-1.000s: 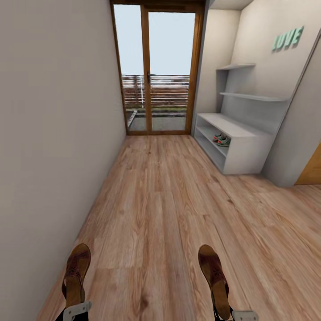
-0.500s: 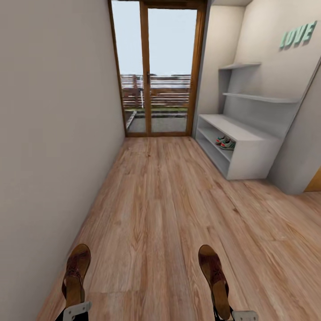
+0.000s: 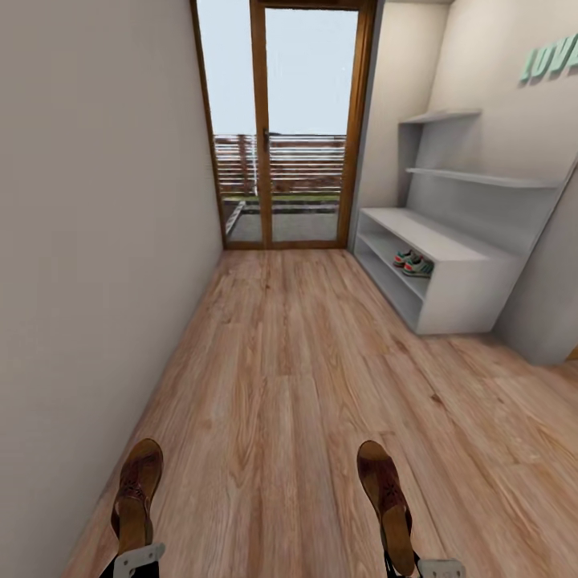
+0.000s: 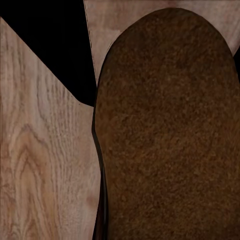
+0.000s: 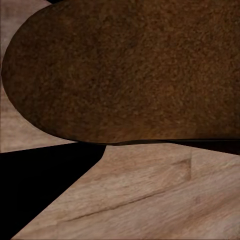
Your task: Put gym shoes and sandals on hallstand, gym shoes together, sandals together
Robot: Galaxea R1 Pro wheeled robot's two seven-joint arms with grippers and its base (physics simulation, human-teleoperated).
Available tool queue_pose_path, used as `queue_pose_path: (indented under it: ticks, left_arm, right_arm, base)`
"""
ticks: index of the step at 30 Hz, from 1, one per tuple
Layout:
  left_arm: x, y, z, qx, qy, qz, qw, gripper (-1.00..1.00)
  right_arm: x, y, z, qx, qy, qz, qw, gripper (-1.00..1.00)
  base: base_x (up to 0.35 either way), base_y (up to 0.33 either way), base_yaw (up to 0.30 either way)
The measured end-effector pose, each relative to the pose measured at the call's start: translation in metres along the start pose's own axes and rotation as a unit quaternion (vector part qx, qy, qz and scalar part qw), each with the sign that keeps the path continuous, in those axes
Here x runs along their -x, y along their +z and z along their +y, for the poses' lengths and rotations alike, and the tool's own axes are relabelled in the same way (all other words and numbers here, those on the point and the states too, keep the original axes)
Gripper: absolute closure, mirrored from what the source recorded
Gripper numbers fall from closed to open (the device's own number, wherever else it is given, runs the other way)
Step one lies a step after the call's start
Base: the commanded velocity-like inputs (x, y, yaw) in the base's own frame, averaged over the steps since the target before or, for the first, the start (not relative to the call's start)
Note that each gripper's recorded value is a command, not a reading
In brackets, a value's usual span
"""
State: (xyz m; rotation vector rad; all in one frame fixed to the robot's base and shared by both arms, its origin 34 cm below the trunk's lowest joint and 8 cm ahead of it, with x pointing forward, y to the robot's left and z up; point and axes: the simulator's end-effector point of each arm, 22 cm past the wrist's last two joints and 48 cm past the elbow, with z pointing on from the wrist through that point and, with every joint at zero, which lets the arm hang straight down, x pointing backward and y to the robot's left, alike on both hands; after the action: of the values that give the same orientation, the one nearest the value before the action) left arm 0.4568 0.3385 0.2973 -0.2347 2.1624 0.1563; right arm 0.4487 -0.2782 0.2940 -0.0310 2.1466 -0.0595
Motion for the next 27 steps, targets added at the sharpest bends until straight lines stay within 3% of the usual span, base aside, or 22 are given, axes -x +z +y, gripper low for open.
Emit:
queue_pose_path:
  ticks: [27]
  left_arm:
    - [0.0000, 0.0000, 0.0000, 0.000, 0.000, 0.000, 1.0000, 1.00]
  right_arm:
    - [0.0000, 0.0000, -0.0002, 0.000, 0.000, 0.000, 1.0000, 1.00]
  base:
    - [0.339, 0.000, 0.000]
